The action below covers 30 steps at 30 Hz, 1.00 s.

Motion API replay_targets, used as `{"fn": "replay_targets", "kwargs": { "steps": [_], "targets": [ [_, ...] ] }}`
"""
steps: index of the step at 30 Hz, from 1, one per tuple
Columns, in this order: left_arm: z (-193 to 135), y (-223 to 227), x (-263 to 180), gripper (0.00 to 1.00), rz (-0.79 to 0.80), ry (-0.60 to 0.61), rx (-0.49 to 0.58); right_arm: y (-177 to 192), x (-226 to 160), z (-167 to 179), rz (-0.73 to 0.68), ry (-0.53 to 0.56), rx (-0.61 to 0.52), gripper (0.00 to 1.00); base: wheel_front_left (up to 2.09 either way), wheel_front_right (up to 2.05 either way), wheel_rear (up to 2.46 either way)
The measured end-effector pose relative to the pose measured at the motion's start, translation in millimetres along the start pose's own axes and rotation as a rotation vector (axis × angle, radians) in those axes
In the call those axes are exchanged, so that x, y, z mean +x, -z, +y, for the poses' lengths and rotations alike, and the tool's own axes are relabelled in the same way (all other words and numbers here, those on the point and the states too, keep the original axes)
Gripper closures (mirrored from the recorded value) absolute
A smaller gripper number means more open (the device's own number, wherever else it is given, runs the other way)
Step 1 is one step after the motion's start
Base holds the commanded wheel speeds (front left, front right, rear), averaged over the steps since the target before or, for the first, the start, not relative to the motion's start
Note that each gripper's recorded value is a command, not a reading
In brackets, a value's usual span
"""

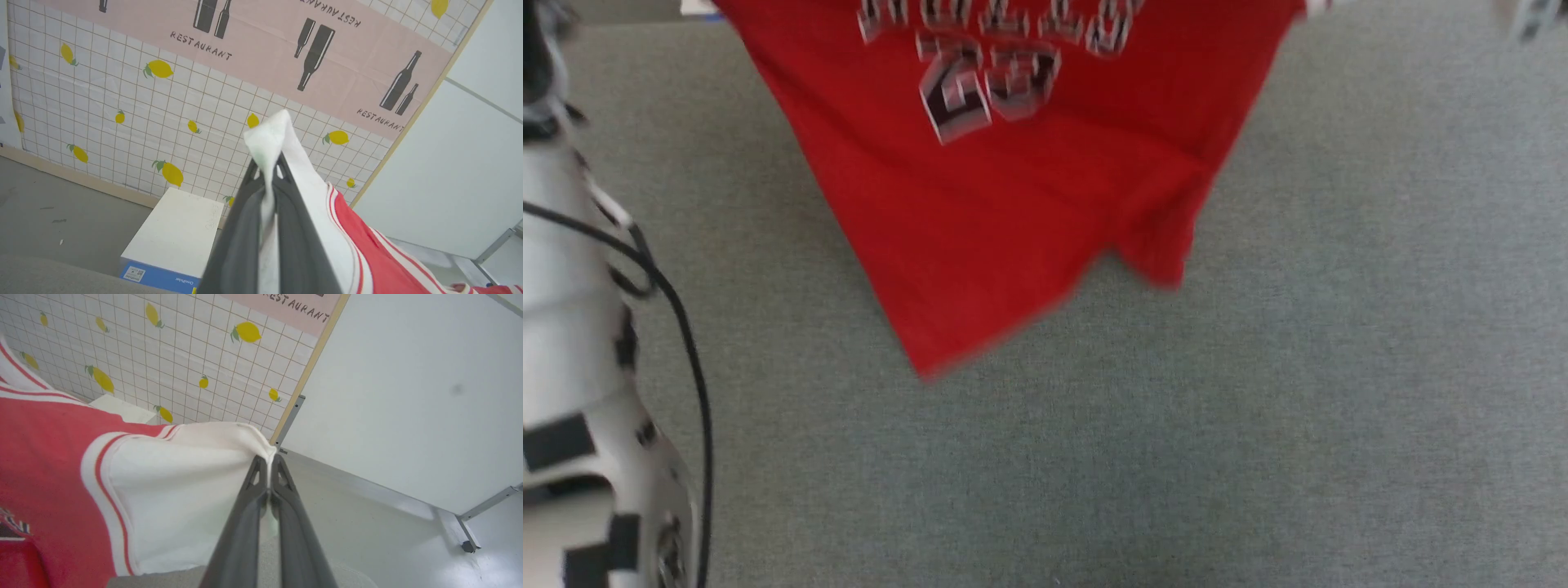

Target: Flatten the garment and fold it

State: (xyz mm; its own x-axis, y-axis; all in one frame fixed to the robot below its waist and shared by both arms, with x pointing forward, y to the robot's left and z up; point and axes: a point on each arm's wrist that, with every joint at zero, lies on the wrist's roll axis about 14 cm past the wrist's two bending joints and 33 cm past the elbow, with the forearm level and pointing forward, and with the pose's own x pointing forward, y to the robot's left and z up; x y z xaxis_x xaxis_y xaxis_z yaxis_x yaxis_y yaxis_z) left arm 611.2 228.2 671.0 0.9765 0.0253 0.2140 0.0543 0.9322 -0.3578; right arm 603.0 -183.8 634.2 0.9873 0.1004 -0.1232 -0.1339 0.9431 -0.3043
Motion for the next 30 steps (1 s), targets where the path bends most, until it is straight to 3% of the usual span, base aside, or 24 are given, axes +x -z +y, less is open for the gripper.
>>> {"fn": "replay_targets", "kwargs": {
  "steps": [10,17,20,25,30],
  "targets": [
    [13,-60,42,1.00,-0.332,-0.060,-0.068,-81,48,-24,-0.268,0.096,-0.099,1.00,0.00,0.00,0.00],
    [23,-57,40,1.00,-0.356,-0.047,-0.105,-112,48,-33,-0.422,0.129,-0.072,1.00,0.00,0.00,0.00],
    [30,-27,31,1.00,-0.261,-0.046,-0.084,-95,50,-28,-0.381,0.110,-0.049,1.00,0.00,0.00,0.00],
    [51,59,-10,1.00,0.013,-0.071,-0.049,-17,47,4,-0.207,0.013,0.003,1.00,0.00,0.00,0.00],
    [64,119,-75,1.00,0.241,-0.092,-0.047,54,12,29,-0.052,-0.062,0.127,1.00,0.00,0.00,0.00]
  ]
}}
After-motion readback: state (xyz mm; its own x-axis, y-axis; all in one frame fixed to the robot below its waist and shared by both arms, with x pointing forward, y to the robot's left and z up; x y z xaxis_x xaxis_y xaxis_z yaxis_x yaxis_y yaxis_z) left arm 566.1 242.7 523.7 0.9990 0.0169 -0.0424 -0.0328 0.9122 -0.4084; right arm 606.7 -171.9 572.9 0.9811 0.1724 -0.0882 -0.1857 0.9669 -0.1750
